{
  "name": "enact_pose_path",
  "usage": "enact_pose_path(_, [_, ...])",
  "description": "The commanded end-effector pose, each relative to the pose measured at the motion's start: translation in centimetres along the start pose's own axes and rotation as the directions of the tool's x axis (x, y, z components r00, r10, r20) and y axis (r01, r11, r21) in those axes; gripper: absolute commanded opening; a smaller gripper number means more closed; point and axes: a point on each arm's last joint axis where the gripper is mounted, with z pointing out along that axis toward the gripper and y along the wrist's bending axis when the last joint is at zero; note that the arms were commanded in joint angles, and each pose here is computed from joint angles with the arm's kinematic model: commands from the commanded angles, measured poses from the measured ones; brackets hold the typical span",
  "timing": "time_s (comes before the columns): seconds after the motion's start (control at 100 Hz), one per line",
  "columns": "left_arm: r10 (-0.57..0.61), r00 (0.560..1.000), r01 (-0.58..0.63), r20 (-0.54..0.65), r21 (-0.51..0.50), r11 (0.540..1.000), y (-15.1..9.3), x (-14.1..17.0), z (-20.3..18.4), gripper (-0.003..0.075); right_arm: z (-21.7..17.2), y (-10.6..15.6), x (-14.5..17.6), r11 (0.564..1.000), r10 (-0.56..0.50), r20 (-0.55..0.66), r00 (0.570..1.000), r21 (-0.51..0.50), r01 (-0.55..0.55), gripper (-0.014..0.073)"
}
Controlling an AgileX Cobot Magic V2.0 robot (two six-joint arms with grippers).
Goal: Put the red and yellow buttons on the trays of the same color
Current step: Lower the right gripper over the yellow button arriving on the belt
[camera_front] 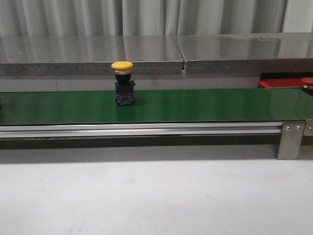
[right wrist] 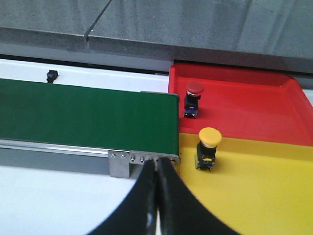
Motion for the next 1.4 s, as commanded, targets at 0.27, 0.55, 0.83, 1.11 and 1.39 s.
enact_pose_path(0.27, [-0.022, 0.981, 0.02, 0.194, 0.012, 1.0, -0.6, 1.6, -4.1, -0.0019, 1.0, 0.3, -2.4, 0.998, 0.006, 0.033, 0.999, -0.059, -0.004, -0.0122])
enact_pose_path(0.55, [-0.02, 0.98, 0.018, 0.2, 0.014, 1.0, -0.7, 1.7, -4.4, -0.0019, 5.3, 2.7, -6.6, 0.97, -0.069, -0.084, 0.994, -0.239, 0.047, -0.012])
enact_pose_path(0.83, [-0.02, 0.98, 0.018, 0.2, 0.014, 1.0, -0.7, 1.7, -4.4, -0.0019, 12.2, 6.2, -9.9, 0.937, -0.176, -0.277, 0.945, -0.342, 0.074, 0.0092])
enact_pose_path(1.11, [-0.02, 0.98, 0.018, 0.2, 0.014, 1.0, -0.7, 1.7, -4.4, -0.0019, 18.3, 10.6, -12.0, 0.903, -0.262, -0.384, 0.886, -0.421, 0.084, 0.0543])
enact_pose_path(1.39, [-0.02, 0.98, 0.018, 0.2, 0.014, 1.0, -0.7, 1.7, -4.4, -0.0019, 23.8, 12.9, -12.9, 0.896, -0.325, -0.534, 0.78, -0.439, 0.073, 0.0539])
